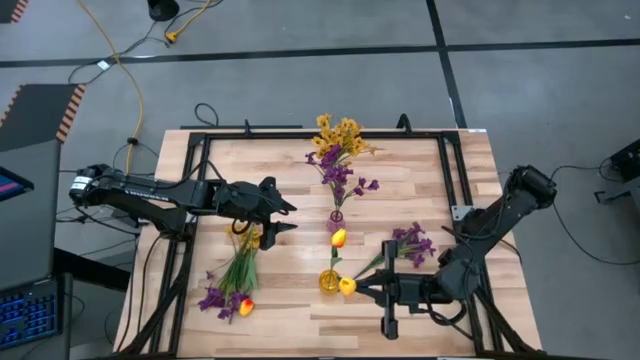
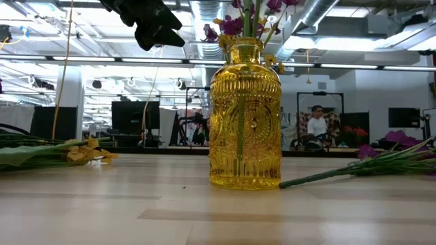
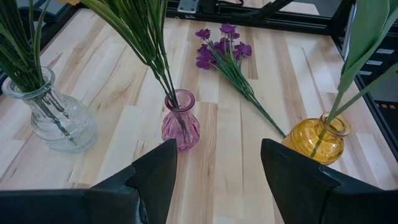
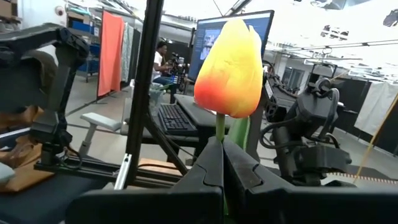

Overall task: Sort flowers into vase by color
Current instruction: Put the right yellow tulip into the yellow vase

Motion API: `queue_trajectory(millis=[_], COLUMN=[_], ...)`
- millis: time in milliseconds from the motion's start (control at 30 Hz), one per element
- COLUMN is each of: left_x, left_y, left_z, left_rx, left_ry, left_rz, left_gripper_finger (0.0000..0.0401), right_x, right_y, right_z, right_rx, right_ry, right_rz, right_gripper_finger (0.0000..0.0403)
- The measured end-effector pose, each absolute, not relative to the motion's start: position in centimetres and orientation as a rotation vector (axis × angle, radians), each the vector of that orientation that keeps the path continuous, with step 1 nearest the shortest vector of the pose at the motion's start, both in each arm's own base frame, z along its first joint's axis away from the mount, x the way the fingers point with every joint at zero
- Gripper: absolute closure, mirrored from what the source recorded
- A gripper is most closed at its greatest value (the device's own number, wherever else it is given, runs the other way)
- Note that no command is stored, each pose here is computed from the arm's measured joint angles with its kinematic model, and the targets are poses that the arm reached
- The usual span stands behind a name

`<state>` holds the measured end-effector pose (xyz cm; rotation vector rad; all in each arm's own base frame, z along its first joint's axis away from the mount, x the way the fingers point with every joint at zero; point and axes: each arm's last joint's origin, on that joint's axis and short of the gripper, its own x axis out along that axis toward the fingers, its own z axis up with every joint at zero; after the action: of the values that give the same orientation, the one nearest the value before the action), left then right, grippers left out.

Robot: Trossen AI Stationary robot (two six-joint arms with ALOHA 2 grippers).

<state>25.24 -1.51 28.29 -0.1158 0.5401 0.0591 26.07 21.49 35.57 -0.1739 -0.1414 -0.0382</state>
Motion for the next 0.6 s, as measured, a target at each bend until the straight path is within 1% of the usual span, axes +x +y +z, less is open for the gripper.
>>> queue_trajectory(millis=[167, 467, 600], left_x=[25.2, 25.2, 25.3], left_y=[-1.5, -1.5, -1.5], left_z=[28.3, 28.3, 28.3], left_rx=[-0.116, -0.116, -0.116], left_ry=[0.540, 0.538, 0.537], left_rz=[0.059, 0.059, 0.059], left_gripper_finger=[0.0182, 0.0182, 0.0182], right_x=[26.4, 27.3, 27.5], right_y=[21.1, 20.2, 19.9], right_z=[35.3, 34.5, 34.4], right_rx=[-0.195, -0.153, -0.165], right_ry=[-0.118, -0.056, -0.039], right_rz=[-0.049, -0.070, -0.079], right_gripper_finger=[0.0383, 0.0375, 0.0373])
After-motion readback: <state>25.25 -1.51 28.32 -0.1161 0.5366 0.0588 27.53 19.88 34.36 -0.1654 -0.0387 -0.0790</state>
